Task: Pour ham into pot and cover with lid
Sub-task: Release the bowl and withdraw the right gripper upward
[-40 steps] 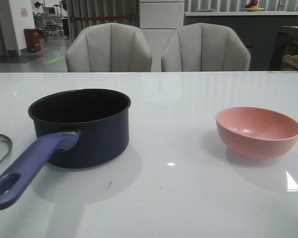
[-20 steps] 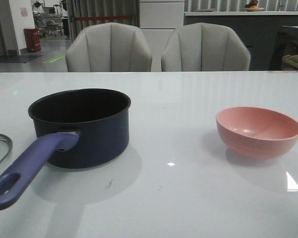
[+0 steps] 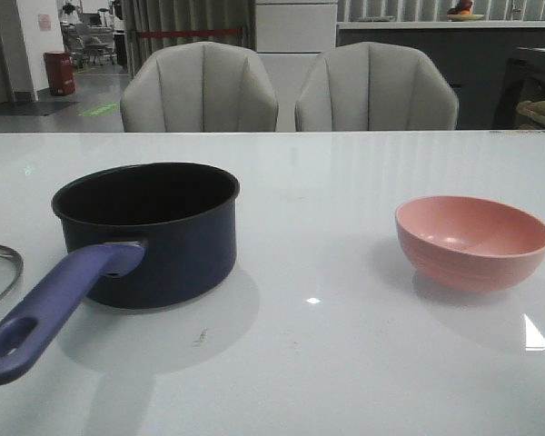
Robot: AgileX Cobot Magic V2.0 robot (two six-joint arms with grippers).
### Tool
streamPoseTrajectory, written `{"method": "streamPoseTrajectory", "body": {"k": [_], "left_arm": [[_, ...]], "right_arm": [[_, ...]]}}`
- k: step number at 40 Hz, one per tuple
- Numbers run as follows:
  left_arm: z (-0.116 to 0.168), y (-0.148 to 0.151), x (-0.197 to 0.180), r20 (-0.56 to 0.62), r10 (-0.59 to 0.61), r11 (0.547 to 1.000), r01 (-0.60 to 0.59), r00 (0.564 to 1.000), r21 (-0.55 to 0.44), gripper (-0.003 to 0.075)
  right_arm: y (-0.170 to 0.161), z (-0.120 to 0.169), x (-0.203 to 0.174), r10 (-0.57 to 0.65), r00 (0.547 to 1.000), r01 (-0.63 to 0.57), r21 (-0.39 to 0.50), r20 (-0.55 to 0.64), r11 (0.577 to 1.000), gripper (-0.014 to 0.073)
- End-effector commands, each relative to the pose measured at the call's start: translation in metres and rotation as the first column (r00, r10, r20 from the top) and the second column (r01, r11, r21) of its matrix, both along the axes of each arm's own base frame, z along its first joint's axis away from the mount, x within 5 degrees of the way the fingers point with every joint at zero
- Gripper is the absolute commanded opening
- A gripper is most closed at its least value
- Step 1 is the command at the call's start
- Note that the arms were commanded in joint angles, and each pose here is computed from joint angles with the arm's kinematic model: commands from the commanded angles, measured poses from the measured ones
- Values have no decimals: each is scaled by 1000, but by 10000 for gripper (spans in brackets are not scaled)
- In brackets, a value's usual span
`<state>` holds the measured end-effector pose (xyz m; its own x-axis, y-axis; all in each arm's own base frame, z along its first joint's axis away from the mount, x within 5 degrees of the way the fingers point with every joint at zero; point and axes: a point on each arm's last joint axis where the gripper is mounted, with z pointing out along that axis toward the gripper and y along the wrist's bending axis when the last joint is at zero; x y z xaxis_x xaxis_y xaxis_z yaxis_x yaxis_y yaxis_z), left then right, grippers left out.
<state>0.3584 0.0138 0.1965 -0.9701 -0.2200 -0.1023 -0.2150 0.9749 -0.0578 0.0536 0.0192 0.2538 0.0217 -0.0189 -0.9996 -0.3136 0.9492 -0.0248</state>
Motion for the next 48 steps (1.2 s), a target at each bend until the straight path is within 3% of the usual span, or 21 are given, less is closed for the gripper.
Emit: {"method": "streamPoseTrajectory", "body": {"k": [1,9,19,48], "left_arm": [[21,0,3,70,3,1000,-2,998,-6,638],[24,0,5,85,3,1000,-2,996,-5,626],[8,0,5,-1,1,1000,-1,1000,-10,442],[14,0,9,9,0,1000,0,1000,-10,436]], "right_arm": [[-2,15,0,-20,996,18,25,85,1000,169],[-2,15,0,-20,996,18,25,85,1000,169],[-2,15,0,-20,996,18,25,85,1000,169],[-2,15,0,-20,996,18,25,85,1000,169]]}}
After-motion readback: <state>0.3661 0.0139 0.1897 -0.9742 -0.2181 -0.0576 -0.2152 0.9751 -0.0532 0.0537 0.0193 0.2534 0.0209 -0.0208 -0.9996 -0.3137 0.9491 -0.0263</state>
